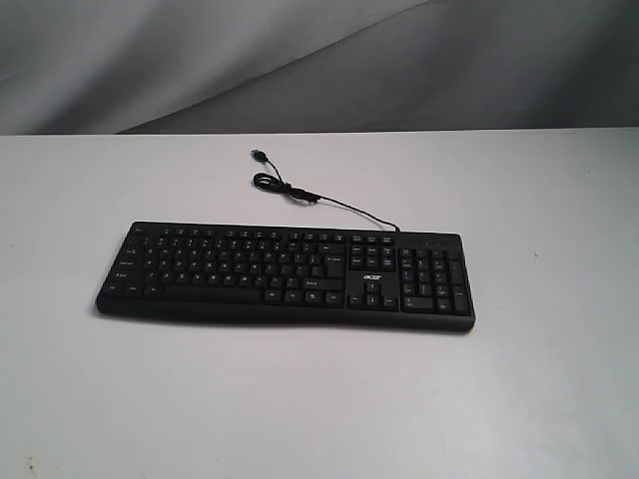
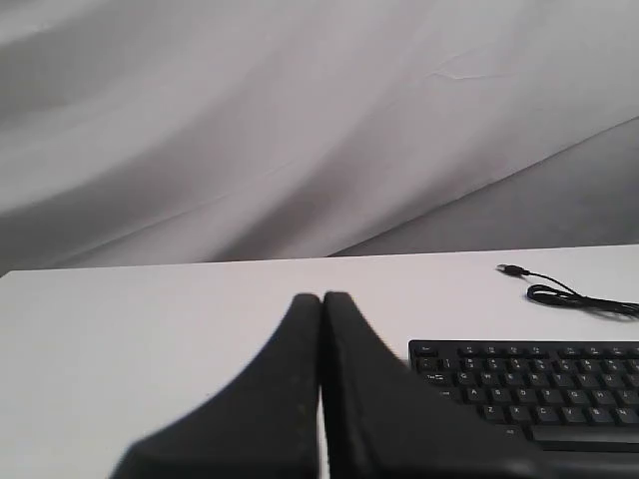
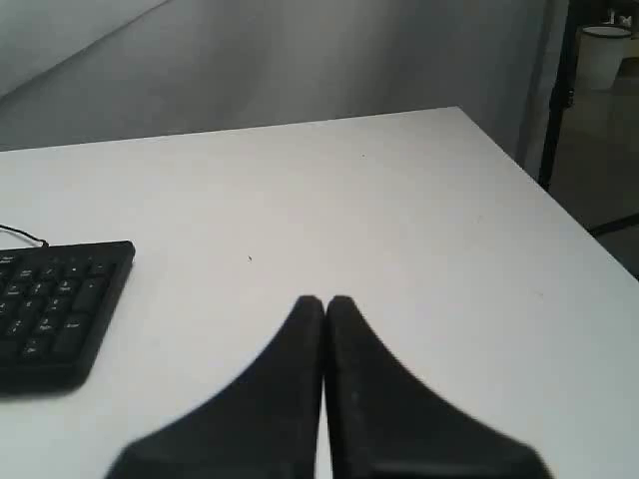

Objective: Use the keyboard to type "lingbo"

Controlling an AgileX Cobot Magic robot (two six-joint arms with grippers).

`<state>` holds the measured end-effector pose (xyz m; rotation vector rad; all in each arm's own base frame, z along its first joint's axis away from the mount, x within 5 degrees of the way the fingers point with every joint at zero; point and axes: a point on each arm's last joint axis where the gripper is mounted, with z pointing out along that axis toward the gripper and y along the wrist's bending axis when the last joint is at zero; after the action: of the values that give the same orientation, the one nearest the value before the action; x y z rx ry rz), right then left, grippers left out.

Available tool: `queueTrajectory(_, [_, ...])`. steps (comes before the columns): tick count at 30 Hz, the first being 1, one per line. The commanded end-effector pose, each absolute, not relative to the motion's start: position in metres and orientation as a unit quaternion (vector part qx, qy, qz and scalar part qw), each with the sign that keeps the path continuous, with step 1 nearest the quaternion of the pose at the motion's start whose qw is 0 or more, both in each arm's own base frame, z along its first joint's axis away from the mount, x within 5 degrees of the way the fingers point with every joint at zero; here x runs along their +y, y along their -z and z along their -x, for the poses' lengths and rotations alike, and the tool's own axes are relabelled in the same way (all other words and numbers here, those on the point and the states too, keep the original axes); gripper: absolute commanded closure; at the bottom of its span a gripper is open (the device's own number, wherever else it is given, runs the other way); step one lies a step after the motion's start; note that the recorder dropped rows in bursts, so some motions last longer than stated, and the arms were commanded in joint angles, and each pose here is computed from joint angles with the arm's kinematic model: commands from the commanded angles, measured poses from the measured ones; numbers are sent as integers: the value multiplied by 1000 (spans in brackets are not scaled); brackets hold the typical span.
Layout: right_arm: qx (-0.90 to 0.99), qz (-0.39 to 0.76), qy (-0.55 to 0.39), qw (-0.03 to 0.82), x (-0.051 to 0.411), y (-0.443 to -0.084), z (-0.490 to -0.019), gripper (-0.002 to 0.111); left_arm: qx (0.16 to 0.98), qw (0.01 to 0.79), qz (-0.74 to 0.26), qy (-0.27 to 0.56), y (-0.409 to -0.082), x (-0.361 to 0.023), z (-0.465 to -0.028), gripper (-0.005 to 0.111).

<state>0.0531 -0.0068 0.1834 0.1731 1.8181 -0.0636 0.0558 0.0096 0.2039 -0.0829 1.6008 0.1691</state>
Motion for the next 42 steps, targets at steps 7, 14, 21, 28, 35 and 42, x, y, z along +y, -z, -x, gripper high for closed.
queueTrajectory(7, [707, -59, 51, 703, -9, -205, -56, 108, 714, 696, 35, -73, -203, 9, -56, 106])
queueTrajectory(14, [697, -58, 52, 713, -9, -207, -56, 108, 714, 696, 35, -73, -203, 9, -56, 106])
queueTrajectory(21, [457, -160, -75, 871, -14, -254, -41, 108, 714, 696, 35, -73, -203, 9, -56, 106])
queueTrajectory(28, [551, -83, -84, 826, -3, -320, -79, 108, 714, 696, 35, -73, -203, 9, -56, 106])
queueTrajectory(35, [743, -93, 61, 660, -45, -384, -246, 108, 714, 696, 35, -73, -203, 9, -56, 106])
queueTrajectory(42, [919, 79, 131, 363, 0, -281, -373, 108, 714, 696, 35, -73, -203, 9, -56, 106])
